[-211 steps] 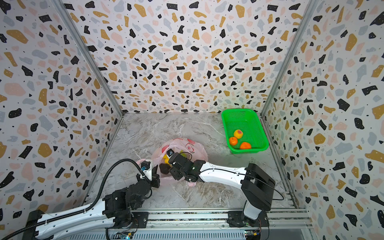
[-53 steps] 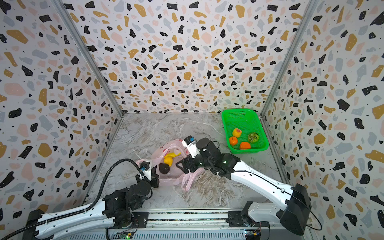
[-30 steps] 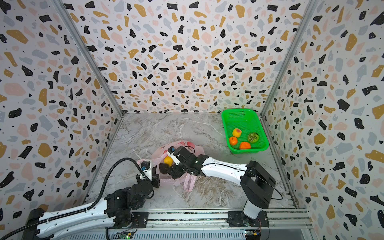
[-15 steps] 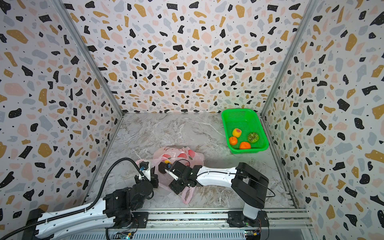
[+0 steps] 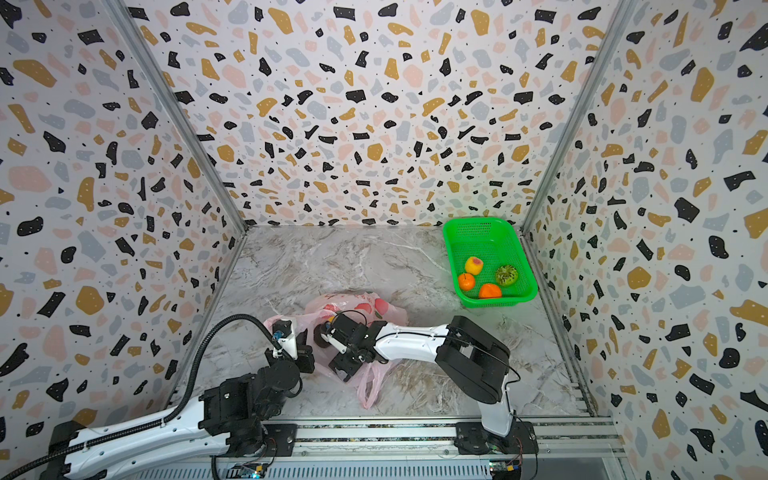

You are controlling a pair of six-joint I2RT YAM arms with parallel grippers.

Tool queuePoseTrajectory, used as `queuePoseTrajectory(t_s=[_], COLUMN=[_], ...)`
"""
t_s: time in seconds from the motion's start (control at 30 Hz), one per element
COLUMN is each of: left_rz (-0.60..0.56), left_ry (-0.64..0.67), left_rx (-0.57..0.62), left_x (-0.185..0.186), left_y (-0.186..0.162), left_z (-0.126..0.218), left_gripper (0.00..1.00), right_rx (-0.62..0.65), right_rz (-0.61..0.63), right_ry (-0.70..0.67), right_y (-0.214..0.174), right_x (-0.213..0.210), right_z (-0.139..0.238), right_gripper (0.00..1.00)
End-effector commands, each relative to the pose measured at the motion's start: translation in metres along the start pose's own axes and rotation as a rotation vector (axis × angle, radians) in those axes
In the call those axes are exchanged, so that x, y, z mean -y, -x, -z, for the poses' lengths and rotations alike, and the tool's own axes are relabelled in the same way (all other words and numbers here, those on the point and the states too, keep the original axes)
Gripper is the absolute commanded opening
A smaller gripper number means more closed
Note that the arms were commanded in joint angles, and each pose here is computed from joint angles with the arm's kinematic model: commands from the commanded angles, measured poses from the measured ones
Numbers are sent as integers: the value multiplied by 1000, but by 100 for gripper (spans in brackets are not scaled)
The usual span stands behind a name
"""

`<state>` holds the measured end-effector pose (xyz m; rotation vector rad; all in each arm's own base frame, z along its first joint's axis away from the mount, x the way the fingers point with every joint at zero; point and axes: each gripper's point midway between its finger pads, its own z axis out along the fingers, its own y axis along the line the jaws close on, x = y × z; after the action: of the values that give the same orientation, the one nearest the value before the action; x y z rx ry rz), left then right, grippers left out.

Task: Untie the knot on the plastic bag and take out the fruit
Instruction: 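Lower the open right gripper into the bag toward the dark avocado, then close the right gripper on the dark avocado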

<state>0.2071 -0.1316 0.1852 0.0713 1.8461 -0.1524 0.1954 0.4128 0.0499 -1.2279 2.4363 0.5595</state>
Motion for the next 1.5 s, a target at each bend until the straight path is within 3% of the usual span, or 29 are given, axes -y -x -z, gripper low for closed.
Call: queuePoseTrajectory(t_s=[0.0,0.13,0.37,0.6,0.97,1.23,1.3,1.47], left_rz=[22,7,-10,9,24,28,28,31], left_ry=[-7,20,35,58,78,82,83,85], left_rx=[4,-8,-52,-39,-62,-55,-54,-48], left_x=[1,-5,-3,-9,-12,-14,-14,-15], left_y=[-2,-8,-22,-20,-34,-34,-33,-32], left_z=[0,-1,-5,-4,-6,-6,-6,-6], left_gripper=[0,0,0,0,0,0,0,0], right_rx=[165,282,274,217,236,199,198,224], right_rz=[-128,-182,-210,-156,-130,-128,-127,-130], right_ry=[67,158,317,210,162,139,139,134], right_y=[51,81,84,74,93,89,87,87], right_x=[13,15,-10,-12,-13,-9,-8,-6], right_z=[27,38,24,4,-18,-32,-31,-17], right_gripper=[84,84,86,93,95,75,65,58])
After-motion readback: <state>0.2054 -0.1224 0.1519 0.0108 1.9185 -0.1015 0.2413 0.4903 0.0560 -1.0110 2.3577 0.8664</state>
